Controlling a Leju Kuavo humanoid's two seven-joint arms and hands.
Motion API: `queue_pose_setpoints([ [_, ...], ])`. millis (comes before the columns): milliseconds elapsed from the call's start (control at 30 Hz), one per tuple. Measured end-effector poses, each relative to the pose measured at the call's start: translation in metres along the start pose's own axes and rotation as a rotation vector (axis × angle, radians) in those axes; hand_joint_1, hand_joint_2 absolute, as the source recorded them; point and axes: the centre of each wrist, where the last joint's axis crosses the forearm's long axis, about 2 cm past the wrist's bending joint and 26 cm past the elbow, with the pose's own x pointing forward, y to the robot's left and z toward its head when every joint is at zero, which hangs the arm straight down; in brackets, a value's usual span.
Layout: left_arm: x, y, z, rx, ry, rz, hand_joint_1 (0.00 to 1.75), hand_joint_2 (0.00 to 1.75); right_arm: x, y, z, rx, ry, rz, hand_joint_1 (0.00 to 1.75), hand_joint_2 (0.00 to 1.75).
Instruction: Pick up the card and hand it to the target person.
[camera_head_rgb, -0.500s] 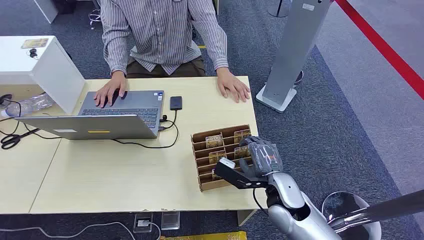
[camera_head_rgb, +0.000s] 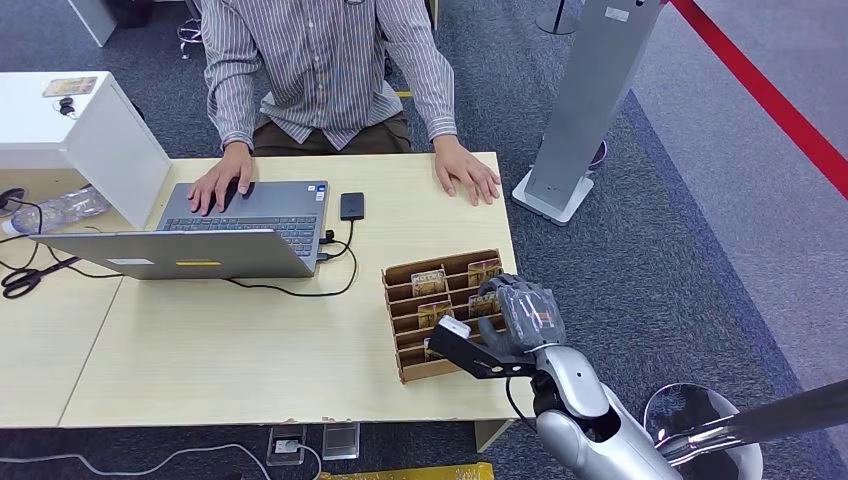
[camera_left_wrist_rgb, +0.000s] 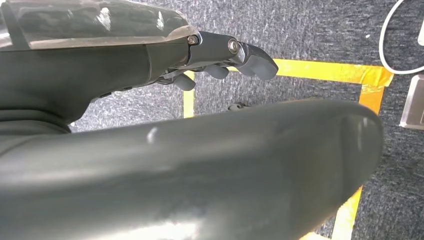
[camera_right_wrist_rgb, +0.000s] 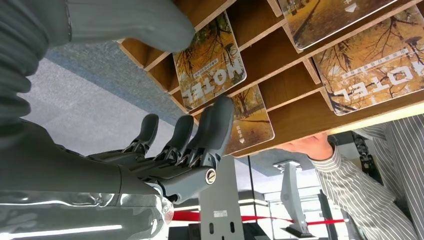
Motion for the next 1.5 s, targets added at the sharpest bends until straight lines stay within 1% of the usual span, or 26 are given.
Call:
queue_pose_setpoints([
  [233, -0.0003, -0.0016, 0.0001, -0.003, 0.001, 0.0, 0.0, 0.0, -0.0004, 0.0014, 0.0007, 0.006, 0.002, 0.001, 0.71, 1.75],
  [433, -0.0004, -0.0022, 0.0002, -0.004, 0.001, 0.0, 0.0, 0.0, -0.0001, 0.003, 0.0015, 0.012, 0.002, 0.002, 0.8, 1.75],
  [533, -0.0005, -0.0023, 0.0002, -0.004, 0.001, 0.0, 0.0, 0.0, 0.0002, 0.0035, 0.0015, 0.014, 0.001, 0.001, 0.91, 1.75],
  [667, -0.0005, -0.0026, 0.0002, -0.005, 0.001, 0.0, 0.0, 0.0, 0.0005, 0.003, 0.0007, 0.013, -0.005, 0.0, 1.13, 1.75],
  [833, -0.0007, -0.0031, 0.0002, -0.006, 0.001, 0.0, 0.0, 0.0, 0.0006, 0.0033, 0.0, 0.017, -0.009, -0.002, 1.28, 1.75],
  [1067, -0.0007, -0.0031, 0.0002, -0.005, 0.001, 0.0, 0.0, 0.0, 0.0017, 0.0037, 0.0001, 0.017, -0.014, -0.006, 1.31, 1.75],
  [1167, -0.0007, -0.0031, 0.0002, -0.005, 0.001, 0.0, 0.0, 0.0, 0.0018, 0.0035, -0.0001, 0.014, -0.014, -0.007, 1.37, 1.75],
  [1300, -0.001, -0.0032, 0.0003, -0.009, -0.001, -0.012, 0.0, 1.75, 0.0017, 0.0033, -0.0003, 0.012, -0.015, -0.007, 1.36, 1.75],
  [1500, -0.0015, -0.0031, 0.0003, 0.001, -0.011, -0.031, 0.0, 1.75, 0.0017, 0.0032, -0.0003, 0.008, -0.014, -0.01, 1.36, 1.75],
])
